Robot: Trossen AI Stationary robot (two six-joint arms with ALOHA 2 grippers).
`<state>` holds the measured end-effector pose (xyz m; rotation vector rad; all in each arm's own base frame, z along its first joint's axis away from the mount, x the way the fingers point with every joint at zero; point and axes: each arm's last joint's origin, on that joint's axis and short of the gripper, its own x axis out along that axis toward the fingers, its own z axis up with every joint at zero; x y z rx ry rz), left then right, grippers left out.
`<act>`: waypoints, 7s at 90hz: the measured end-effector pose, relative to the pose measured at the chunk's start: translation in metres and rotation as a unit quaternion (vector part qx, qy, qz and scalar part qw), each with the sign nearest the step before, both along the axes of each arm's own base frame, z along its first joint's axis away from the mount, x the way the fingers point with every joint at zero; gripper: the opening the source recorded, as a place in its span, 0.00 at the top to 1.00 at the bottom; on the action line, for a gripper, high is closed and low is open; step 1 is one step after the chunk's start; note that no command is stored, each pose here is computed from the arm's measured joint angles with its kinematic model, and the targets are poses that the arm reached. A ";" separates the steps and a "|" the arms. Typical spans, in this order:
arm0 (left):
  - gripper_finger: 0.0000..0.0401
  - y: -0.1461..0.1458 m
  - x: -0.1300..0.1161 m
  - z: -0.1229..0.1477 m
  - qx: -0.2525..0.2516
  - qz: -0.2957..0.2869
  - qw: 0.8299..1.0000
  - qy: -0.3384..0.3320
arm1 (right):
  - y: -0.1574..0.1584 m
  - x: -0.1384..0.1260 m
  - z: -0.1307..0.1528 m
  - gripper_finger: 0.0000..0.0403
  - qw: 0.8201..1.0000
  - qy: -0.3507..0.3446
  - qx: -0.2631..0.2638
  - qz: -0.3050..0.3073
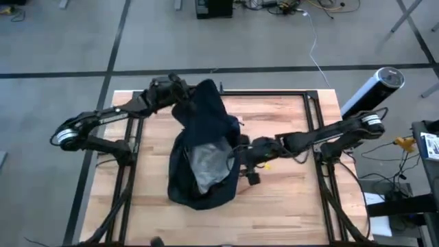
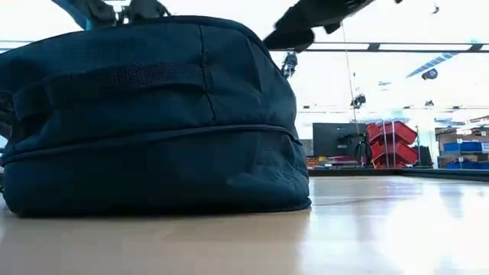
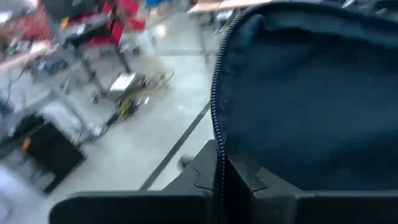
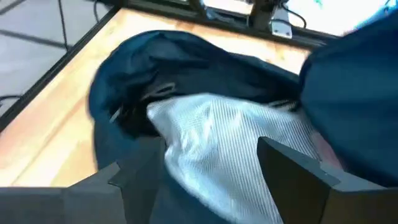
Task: Unpack backpack
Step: Remove the white white zipper pouch from the blue backpack, then remove the black headphone from the blue backpack
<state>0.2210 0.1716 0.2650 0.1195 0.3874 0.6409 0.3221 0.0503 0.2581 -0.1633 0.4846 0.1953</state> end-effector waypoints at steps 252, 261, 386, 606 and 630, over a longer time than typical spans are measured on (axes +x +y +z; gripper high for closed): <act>0.71 -0.142 -0.018 -0.130 -0.111 -0.213 0.970 0.043 | -0.001 -0.039 0.092 1.00 0.912 0.081 -0.294 -0.273; 0.71 -0.141 -0.015 -0.141 -0.119 -0.191 0.973 0.060 | -0.005 -0.067 0.104 1.00 0.890 0.071 -0.295 -0.341; 0.71 -0.186 -0.052 -0.097 -0.230 -0.224 0.947 -0.018 | -0.074 -0.136 0.054 1.00 0.757 0.123 -0.249 -0.592; 0.71 -0.261 0.023 -0.120 -0.073 -0.212 0.968 0.110 | -0.016 -0.005 -0.074 0.42 0.941 0.322 -0.065 -0.081; 0.71 -0.253 0.013 -0.136 -0.078 -0.165 0.976 0.120 | -0.029 -0.006 -0.100 0.42 0.928 0.359 -0.053 -0.081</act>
